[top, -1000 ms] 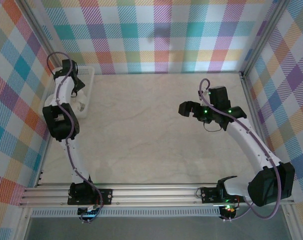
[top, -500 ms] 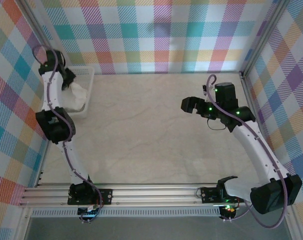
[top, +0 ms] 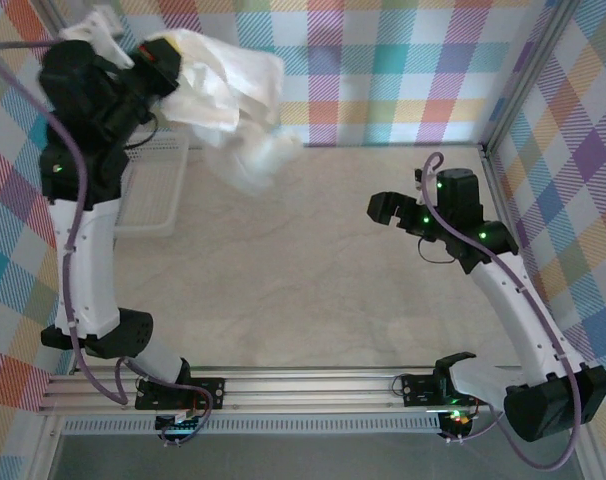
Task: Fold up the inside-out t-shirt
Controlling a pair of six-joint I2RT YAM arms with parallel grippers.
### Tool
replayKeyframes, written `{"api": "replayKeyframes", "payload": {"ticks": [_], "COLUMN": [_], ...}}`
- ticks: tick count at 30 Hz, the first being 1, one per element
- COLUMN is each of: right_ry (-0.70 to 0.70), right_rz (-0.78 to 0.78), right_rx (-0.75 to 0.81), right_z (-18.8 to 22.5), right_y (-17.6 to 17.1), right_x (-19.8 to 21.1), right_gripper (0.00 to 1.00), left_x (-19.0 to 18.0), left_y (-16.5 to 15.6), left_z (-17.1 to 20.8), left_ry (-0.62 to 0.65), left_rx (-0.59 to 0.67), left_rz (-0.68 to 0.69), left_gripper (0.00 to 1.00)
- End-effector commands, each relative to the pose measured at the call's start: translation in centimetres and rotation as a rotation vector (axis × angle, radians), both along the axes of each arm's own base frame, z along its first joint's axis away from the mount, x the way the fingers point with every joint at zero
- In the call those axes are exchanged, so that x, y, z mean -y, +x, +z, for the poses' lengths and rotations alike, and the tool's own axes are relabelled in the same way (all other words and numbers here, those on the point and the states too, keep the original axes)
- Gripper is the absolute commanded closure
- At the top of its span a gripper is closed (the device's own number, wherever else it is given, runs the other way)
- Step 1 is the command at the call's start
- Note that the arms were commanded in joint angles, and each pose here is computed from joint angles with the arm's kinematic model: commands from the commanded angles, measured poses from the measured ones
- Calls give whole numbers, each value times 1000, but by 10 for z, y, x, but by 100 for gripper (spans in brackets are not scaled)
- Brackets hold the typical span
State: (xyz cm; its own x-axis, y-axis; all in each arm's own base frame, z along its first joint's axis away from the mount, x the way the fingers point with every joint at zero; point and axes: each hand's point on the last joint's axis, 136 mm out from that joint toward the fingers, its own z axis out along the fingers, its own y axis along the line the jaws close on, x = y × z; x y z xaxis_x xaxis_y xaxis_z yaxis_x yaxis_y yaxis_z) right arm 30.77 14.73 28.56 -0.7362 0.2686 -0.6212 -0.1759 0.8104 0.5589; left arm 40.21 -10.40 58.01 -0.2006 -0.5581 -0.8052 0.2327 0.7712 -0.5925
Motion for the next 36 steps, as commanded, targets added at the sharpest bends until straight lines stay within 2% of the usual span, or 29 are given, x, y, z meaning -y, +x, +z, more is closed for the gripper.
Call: {"api": "replayKeyframes", "payload": {"ticks": [1,4,6,9,13,17,19,22,25,30,32,36], "right_ry": [-17,-80,-123,-159,-133,-130,-123,-186,-280,-269,-266,-260], "right_rz": [-29,-42,-49,-21,61,113,161,112,64,142,133,145], "right_rx": [11,4,-16,-76,-245,-375,-413,-412,-361,-450,-471,-494], "right_z": [-2,-8,-18,-41,-89,-135,-149,-171,-182,-213,-225,-240], "right_y": [-1,-1,0,4,8,7,7,20,44,49,50,58], "right_x": [7,15,19,16,-4,-24,-38,-33,-22,-38,-39,-44], "right_gripper": [0,0,0,0,0,0,4,3,6,13,15,28], "left_x": [44,37,26,18,23,75,122,176,198,193,194,197], "left_y": [46,43,36,25,7,-8,-24,-58,-93,-130,-139,-152], "left_z": [-130,-195,-230,-277,-346,-396,-412,-438,-472,-519,-530,-556], "left_ry": [67,126,171,220,235,272,332,485,590,678,661,674], "left_rx": [-317,-453,-515,-600,-768,-854,-855,-858,-900,-992,-1032,-1131], "left_rz": [-114,-87,-41,-22,-37,-200,-334,-461,-515,-509,-538,-580], "left_gripper": [97,59,51,48,47,46,45,43,43,43,41,44]}}
